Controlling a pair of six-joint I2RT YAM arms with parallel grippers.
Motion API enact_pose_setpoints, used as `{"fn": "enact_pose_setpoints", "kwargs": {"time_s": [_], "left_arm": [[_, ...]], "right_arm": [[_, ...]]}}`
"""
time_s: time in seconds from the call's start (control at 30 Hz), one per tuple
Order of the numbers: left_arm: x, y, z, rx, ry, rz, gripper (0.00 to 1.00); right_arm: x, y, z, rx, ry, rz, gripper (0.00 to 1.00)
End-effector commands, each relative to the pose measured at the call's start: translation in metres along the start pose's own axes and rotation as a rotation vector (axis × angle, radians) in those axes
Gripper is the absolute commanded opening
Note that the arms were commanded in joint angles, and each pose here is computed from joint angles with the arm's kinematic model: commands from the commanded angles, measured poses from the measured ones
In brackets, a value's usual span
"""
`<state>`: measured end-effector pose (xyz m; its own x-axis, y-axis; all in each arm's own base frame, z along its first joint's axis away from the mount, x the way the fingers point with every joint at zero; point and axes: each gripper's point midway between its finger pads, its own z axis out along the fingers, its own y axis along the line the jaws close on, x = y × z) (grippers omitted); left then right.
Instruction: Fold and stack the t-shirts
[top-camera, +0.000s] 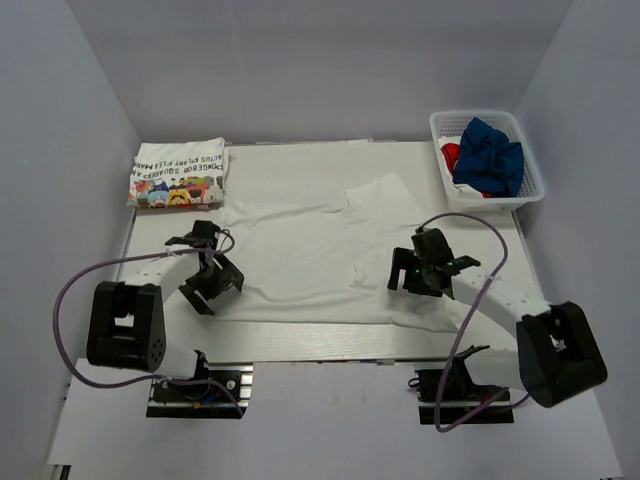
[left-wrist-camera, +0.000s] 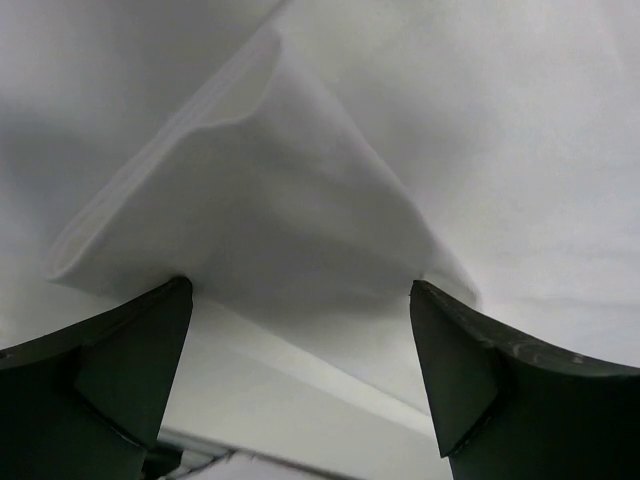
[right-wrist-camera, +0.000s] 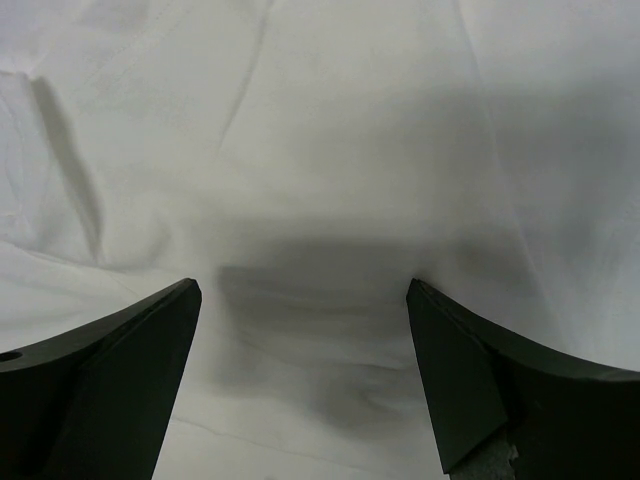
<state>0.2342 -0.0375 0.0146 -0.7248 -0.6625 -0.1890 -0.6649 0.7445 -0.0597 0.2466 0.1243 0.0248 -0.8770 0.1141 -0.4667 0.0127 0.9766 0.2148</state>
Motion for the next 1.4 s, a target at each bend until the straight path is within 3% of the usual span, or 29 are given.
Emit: {"fn": "enact_pose_setpoints", "kwargs": {"time_s": [0.0, 0.13, 0.27, 0.3, 0.53, 0.63, 0.83, 1.1, 1.37], "left_arm": [[0.051, 0.037, -0.012, -0.076, 0.148, -0.044, 1.0], [0.039, 0.026, -0.048, 0.025, 0.064, -0.053, 1.0], [-0.025, -0.032, -0.092, 0.231, -0.137, 0.005, 1.0], [-0.037, -0.043, -0.098, 0.259, -0.158, 0.017, 1.0], [-0.138, -0.097, -0.094, 0.148, -0.303, -0.002, 1.0], [-0.185, -0.124, -0.09, 0.106, -0.387, 0.047, 1.0], [-0.23, -0.147, -0.064, 0.029, -0.469, 0.111, 0.97], [-0.232, -0.159, -0.019, -0.053, -0.435, 0.175, 0.84], [-0.202, -0.141, 0.02, -0.087, -0.352, 0.16, 0.79]], "right_arm": [[0.034, -0.007, -0.023, -0.002, 0.083, 0.036, 0.9], [0.021, 0.007, -0.049, -0.074, 0.009, 0.009, 0.9], [-0.027, 0.018, -0.069, -0.091, -0.154, -0.043, 0.9], [-0.056, 0.029, -0.079, -0.112, -0.225, -0.062, 0.9], [-0.158, 0.046, -0.087, -0.013, -0.419, -0.032, 0.9], [-0.179, 0.048, -0.076, 0.024, -0.414, -0.039, 0.9], [-0.204, 0.049, -0.056, 0.067, -0.403, -0.061, 0.9], [-0.219, 0.032, -0.036, 0.135, -0.383, -0.074, 0.9], [-0.224, 0.023, -0.019, 0.151, -0.352, -0.07, 0.9]]}}
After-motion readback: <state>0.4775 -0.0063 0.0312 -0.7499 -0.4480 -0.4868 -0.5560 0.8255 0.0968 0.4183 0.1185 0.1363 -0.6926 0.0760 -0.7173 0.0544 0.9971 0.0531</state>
